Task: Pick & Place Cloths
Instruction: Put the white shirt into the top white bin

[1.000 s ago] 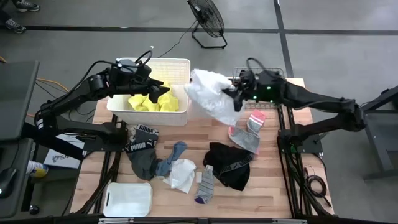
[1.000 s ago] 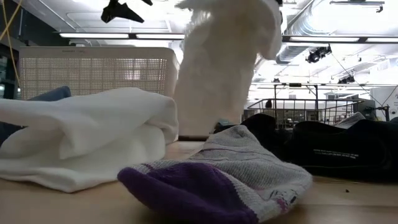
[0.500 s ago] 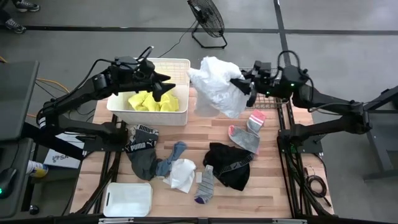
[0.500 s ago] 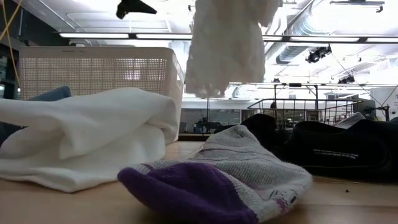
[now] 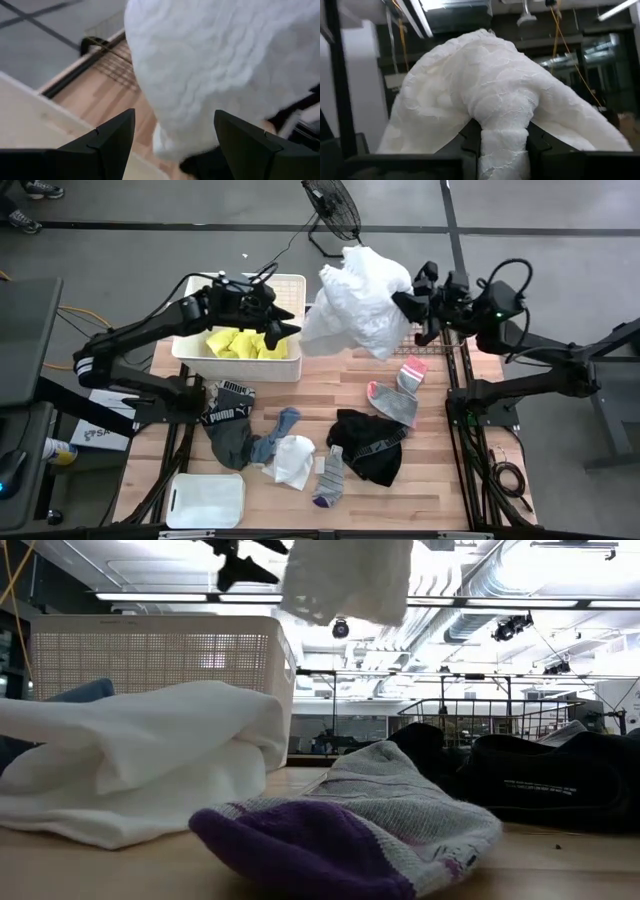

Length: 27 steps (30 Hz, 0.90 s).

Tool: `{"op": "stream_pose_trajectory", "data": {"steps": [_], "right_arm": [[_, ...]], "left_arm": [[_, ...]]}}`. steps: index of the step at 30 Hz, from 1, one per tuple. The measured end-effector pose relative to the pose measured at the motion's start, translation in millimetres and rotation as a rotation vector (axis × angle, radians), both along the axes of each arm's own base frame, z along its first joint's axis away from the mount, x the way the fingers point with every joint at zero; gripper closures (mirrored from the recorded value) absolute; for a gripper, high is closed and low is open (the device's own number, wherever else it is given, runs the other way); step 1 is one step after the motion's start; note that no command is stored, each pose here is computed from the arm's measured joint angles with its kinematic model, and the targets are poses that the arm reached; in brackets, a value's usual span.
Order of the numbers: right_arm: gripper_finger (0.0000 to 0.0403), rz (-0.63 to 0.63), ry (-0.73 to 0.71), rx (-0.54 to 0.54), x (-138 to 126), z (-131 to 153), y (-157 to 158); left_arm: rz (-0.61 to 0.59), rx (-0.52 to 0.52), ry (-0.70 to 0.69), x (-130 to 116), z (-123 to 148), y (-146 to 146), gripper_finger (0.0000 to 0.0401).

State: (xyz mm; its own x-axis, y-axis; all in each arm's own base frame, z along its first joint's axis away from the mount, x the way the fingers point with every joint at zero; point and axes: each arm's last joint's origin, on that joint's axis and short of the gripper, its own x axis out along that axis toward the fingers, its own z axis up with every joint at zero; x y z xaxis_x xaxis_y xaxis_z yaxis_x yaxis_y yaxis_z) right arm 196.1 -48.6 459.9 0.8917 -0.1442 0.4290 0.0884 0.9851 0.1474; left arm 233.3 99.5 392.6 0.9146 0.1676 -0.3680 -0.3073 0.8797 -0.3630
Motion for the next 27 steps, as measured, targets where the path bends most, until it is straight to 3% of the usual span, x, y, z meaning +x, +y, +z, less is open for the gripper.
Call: {"op": "stream_pose_trajectory", "data": {"steps": [7,12,18,27], "right_arm": [[0.034,-0.058,-0.064,-0.048,-17,10,3],[0.034,-0.096,-0.1,-0.067,-26,15,5],[0.034,-0.088,-0.094,-0.067,-24,14,5],[0.034,-0.035,-0.136,-0.046,-19,15,4]], "left_arm": [[-0.186,-0.011,-0.069,24,-5,1,0.0134],[-0.247,0.067,-0.109,39,-7,-7,0.0134],[-0.186,0.239,-0.213,63,-3,-15,0.0129],[-0.141,0.349,-0.358,94,-8,-16,0.0048]]}}
